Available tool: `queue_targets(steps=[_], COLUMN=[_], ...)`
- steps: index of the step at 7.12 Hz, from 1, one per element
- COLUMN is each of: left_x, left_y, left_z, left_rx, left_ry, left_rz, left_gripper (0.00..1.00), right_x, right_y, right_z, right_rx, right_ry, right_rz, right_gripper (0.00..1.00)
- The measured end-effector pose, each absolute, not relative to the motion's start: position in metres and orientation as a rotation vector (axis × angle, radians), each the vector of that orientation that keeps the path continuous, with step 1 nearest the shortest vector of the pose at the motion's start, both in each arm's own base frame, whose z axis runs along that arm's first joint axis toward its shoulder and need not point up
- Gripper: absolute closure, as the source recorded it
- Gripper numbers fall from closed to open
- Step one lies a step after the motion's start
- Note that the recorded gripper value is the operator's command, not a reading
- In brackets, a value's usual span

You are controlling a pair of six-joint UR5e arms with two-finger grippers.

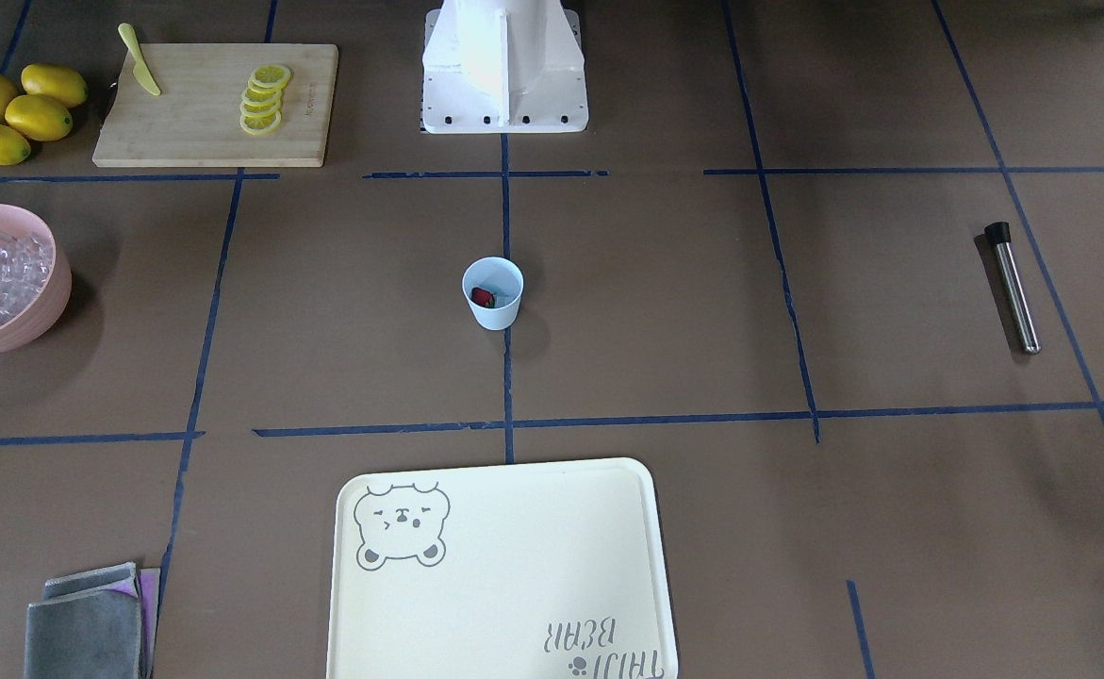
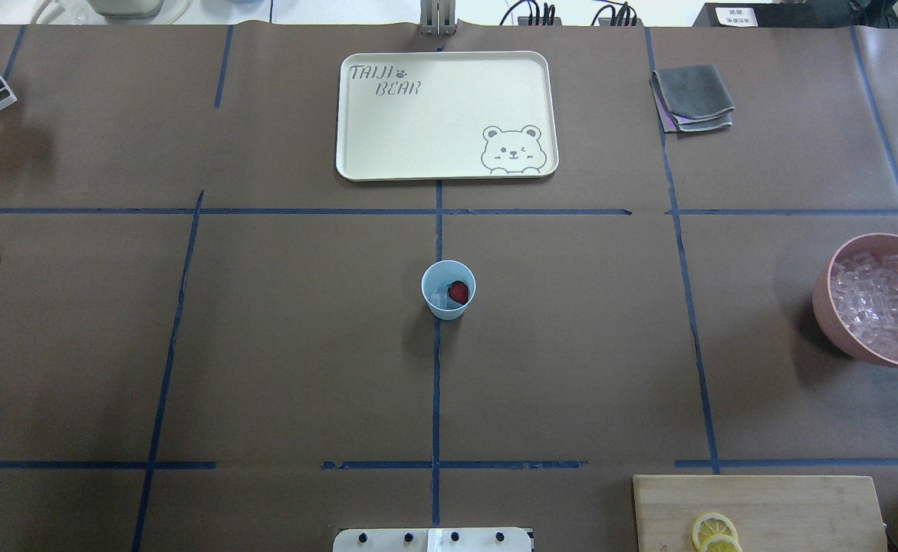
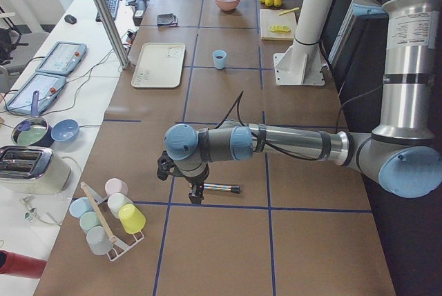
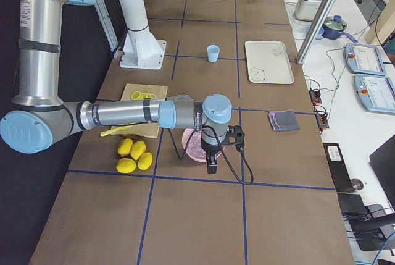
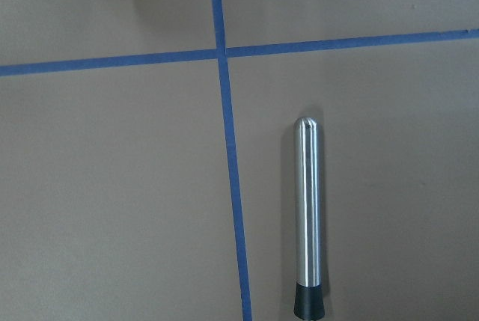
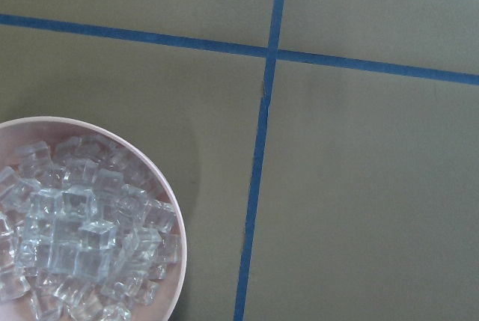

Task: Mash ice and strawberries in cup

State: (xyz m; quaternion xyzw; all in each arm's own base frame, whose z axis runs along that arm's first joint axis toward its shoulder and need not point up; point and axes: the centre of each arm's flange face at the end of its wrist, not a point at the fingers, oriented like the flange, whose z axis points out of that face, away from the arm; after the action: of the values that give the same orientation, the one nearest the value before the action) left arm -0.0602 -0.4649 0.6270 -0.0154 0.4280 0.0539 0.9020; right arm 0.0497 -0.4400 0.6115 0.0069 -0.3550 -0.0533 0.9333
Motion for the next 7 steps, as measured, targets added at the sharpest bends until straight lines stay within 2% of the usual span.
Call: queue_targets(steps=[7], left_x=[-0.043], left_y=[-0.458], left_z=[0.636], left_rx=[-0.041], left_ry=[0.868], left_rz=[0.146], left_gripper=[0.00], right_x=[0.046], right_y=[-0.435], right_z=[0.623], right_rx=[-0.008], right_ry=[-0.744], right_rz=[-0.109], right_gripper=[0.00])
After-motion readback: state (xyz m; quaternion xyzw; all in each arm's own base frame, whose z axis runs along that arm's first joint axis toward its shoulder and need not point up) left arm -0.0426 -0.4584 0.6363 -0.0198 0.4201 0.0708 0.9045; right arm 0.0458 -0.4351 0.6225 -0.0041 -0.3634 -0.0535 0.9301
